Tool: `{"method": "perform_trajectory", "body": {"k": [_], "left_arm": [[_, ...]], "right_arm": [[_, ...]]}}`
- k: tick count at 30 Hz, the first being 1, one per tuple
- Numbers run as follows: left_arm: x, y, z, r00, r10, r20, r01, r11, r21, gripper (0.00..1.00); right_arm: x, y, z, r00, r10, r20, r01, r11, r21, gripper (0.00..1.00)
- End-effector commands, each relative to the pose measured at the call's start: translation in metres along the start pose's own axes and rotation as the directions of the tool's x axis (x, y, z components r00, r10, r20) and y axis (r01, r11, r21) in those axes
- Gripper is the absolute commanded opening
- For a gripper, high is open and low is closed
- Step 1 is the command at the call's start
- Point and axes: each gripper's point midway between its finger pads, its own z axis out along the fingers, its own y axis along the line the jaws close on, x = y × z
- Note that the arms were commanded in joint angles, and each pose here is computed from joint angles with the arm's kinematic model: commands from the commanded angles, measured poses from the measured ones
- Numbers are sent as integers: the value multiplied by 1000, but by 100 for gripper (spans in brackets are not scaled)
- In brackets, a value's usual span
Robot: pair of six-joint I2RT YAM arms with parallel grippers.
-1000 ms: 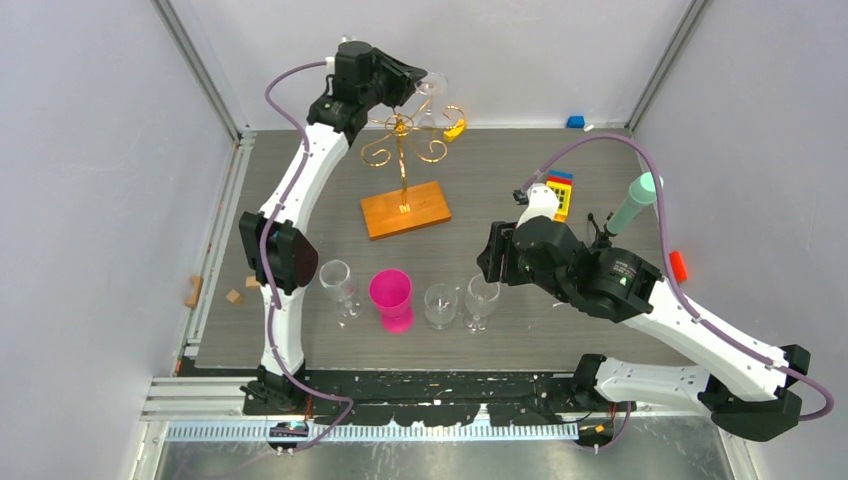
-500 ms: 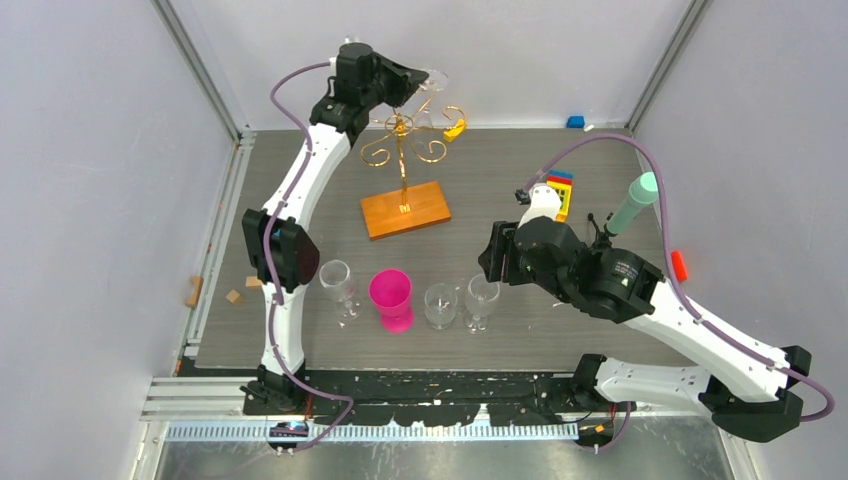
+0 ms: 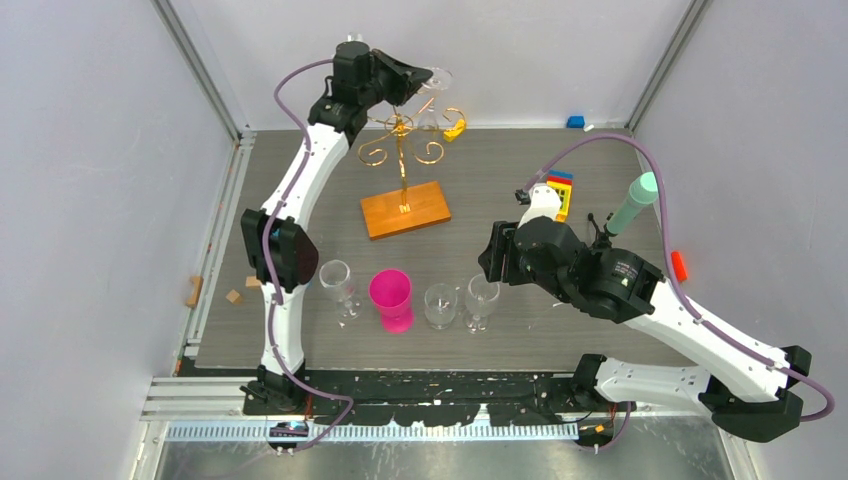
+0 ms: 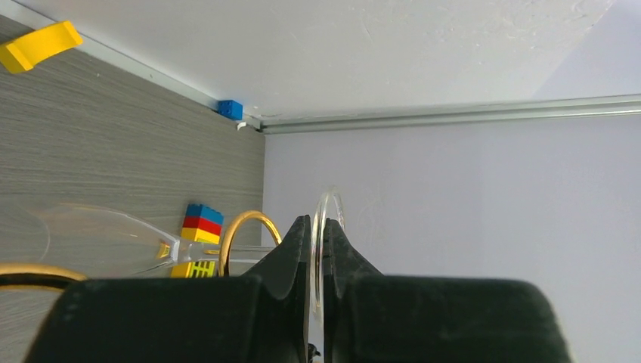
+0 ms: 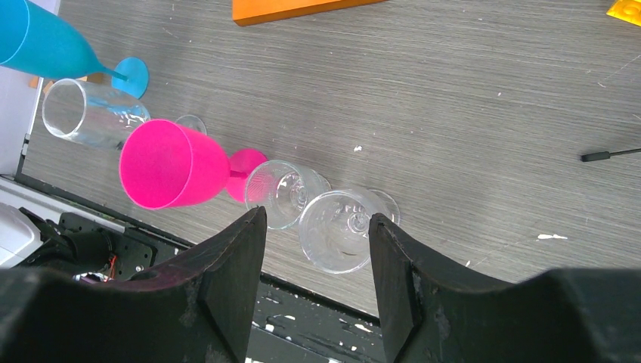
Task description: Take the wine glass off the wine glass rack
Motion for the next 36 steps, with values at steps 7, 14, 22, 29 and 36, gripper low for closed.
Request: {"method": "perform_trajectory", "body": {"k": [7,14,22,29,36], "left_arm": [[-9,-85,-58,997,76,29,-80,976,201,0],[-15,-88,-73,995,91,49,-99,974,203,0],[-44,-78,-80,987,106,121,-125,979,162,0],[-73,-80,-78,976,114,187,-154,965,211,0],[-92,-106,-87,950,191,249,-267,907,325,0]], "right_arm": [[-12,4,-2,998,47,48,-46,999,-17,57],[-12,6,-1,998,43,43,-43,999,-16,57],[-12,6,1,998,38,41,-38,999,-11,57],[-12,5,2,999,30,43,-30,1000,-3,57],[-11,5,3,999,20,39,-20,1000,-2,58]]}}
